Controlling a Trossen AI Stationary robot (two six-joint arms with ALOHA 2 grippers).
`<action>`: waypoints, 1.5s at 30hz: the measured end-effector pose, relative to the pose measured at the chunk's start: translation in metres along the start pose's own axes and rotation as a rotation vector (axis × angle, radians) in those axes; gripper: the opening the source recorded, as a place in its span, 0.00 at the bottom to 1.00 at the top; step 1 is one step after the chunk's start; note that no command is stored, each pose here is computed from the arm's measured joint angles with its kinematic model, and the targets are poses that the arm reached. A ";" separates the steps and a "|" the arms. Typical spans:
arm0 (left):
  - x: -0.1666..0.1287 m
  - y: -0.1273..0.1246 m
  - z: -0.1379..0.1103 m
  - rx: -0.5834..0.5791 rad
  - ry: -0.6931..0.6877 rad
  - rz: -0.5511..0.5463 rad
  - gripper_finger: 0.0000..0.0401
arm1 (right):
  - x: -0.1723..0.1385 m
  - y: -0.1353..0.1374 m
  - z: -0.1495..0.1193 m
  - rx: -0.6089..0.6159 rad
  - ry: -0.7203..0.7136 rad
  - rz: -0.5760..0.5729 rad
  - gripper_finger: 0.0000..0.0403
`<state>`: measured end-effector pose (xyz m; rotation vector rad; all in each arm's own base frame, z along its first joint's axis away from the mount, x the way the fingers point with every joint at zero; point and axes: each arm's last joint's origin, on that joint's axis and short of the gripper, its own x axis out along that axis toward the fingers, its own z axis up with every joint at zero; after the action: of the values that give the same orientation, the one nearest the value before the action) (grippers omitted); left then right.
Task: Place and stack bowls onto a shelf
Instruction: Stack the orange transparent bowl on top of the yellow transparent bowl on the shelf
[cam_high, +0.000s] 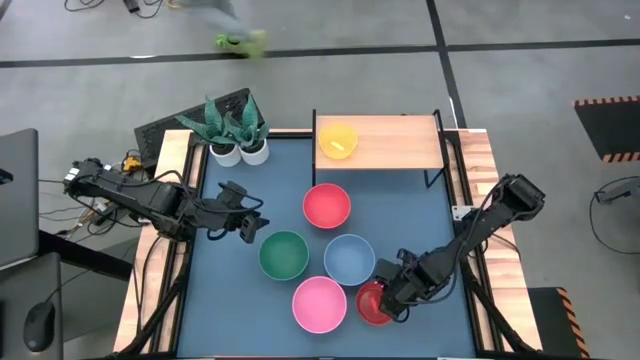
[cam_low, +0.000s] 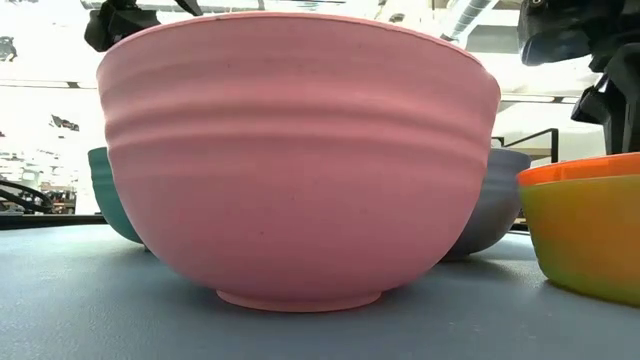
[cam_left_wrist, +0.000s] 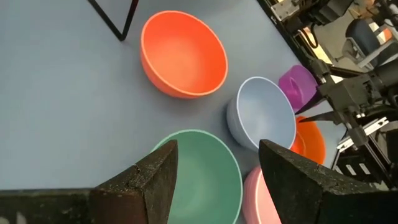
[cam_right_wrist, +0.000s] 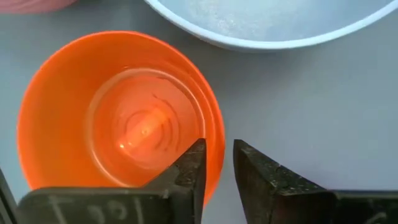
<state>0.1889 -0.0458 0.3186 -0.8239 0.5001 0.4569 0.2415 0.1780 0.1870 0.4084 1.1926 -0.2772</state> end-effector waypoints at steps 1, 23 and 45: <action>0.000 0.000 0.000 0.000 -0.001 0.000 0.52 | -0.002 -0.001 0.000 0.001 -0.005 0.000 0.25; 0.000 0.000 0.001 0.018 -0.025 0.012 0.52 | -0.007 -0.006 -0.001 -0.083 0.012 -0.036 0.23; 0.000 0.000 0.001 0.019 -0.027 0.013 0.52 | 0.001 -0.005 -0.001 -0.071 0.014 -0.025 0.23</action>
<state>0.1890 -0.0450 0.3188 -0.7957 0.4840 0.4744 0.2389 0.1739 0.1845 0.3341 1.2188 -0.2527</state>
